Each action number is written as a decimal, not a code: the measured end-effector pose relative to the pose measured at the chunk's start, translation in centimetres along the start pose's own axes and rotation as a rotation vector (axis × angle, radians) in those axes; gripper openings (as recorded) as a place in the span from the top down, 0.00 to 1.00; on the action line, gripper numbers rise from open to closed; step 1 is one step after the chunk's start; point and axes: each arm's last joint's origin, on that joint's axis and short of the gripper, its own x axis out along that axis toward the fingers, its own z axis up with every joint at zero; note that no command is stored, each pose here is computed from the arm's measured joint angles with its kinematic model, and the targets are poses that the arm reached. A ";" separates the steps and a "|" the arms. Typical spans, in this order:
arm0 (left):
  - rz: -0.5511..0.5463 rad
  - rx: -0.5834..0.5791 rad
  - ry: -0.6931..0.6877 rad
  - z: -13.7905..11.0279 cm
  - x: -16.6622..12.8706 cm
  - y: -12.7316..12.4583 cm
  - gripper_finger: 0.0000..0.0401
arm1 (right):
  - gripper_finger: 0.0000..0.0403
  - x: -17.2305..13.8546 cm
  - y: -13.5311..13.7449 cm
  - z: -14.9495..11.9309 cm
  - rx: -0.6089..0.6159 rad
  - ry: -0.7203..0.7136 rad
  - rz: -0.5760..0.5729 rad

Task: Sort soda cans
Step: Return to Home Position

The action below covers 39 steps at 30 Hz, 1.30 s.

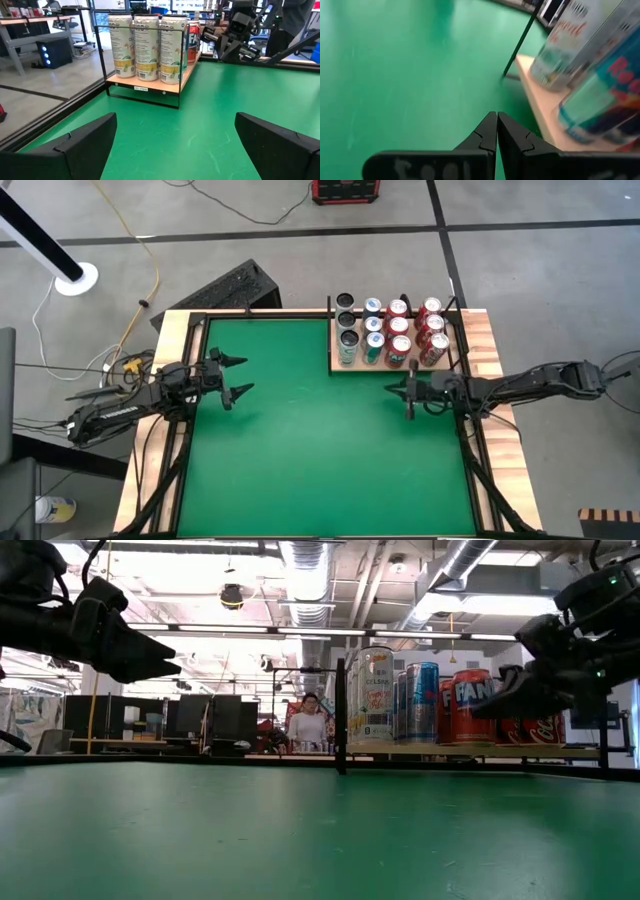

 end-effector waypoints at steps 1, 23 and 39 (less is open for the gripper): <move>0.000 0.000 0.000 0.0 0.0 0.0 0.02 | 0.91 0.0 0.0 -0.2 -0.002 0.015 0.005; 0.000 -0.002 0.001 0.0 0.0 0.0 0.02 | 0.91 -0.1 0.3 -1.1 -0.013 0.113 0.034; -0.001 -0.002 0.001 0.0 0.0 0.0 0.02 | 0.91 -0.1 0.3 -1.1 -0.014 0.113 0.035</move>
